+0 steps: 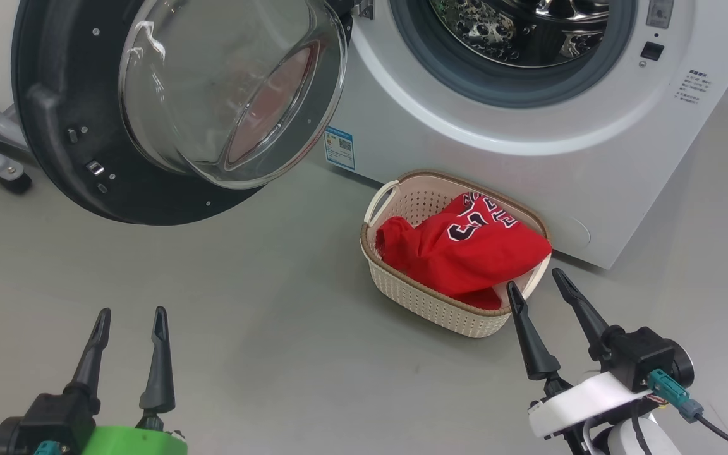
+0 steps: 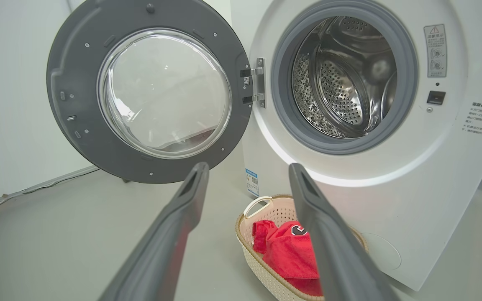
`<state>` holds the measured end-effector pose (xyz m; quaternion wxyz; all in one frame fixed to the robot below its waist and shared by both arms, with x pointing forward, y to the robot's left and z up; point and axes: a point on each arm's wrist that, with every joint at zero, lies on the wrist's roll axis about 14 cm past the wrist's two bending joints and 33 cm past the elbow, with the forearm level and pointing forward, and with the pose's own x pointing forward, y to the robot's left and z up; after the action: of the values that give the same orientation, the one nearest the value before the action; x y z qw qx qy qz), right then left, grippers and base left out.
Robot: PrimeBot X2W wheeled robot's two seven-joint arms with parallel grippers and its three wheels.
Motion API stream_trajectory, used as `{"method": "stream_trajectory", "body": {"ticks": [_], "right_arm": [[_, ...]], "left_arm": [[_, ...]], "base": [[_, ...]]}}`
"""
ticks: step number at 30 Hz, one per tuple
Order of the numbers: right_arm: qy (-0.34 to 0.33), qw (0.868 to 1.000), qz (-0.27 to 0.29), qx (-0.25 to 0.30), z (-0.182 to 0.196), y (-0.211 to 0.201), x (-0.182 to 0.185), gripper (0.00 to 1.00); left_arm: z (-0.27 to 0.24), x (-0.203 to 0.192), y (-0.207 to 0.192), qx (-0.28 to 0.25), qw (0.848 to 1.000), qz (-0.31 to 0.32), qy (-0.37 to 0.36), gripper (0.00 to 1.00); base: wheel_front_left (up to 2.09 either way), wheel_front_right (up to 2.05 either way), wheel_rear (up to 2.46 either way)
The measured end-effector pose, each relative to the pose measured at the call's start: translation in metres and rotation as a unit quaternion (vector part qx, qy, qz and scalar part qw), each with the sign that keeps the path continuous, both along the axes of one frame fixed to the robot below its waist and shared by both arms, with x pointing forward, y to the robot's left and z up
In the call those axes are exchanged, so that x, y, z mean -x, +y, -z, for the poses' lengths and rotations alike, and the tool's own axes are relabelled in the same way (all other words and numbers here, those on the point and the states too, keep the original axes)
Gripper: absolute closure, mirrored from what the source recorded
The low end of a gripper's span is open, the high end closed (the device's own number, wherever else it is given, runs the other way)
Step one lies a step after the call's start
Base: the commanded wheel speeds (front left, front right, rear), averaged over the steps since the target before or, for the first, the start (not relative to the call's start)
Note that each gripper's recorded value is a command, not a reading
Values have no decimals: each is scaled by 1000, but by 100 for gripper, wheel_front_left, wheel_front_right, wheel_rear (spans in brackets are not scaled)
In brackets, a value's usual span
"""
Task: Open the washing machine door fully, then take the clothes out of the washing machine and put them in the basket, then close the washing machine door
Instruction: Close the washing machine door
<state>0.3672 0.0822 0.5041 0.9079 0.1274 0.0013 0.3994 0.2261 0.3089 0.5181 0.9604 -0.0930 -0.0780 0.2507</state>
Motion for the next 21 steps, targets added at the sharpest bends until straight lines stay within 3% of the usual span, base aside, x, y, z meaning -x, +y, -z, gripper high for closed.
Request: {"method": "stream_trajectory", "body": {"ticks": [21], "right_arm": [[-2,1000,1,1,-1,-1,1,0]], "left_arm": [[-2,1,1,1,1000,-3,-5,0]], "base": [[0,0,0]]}}
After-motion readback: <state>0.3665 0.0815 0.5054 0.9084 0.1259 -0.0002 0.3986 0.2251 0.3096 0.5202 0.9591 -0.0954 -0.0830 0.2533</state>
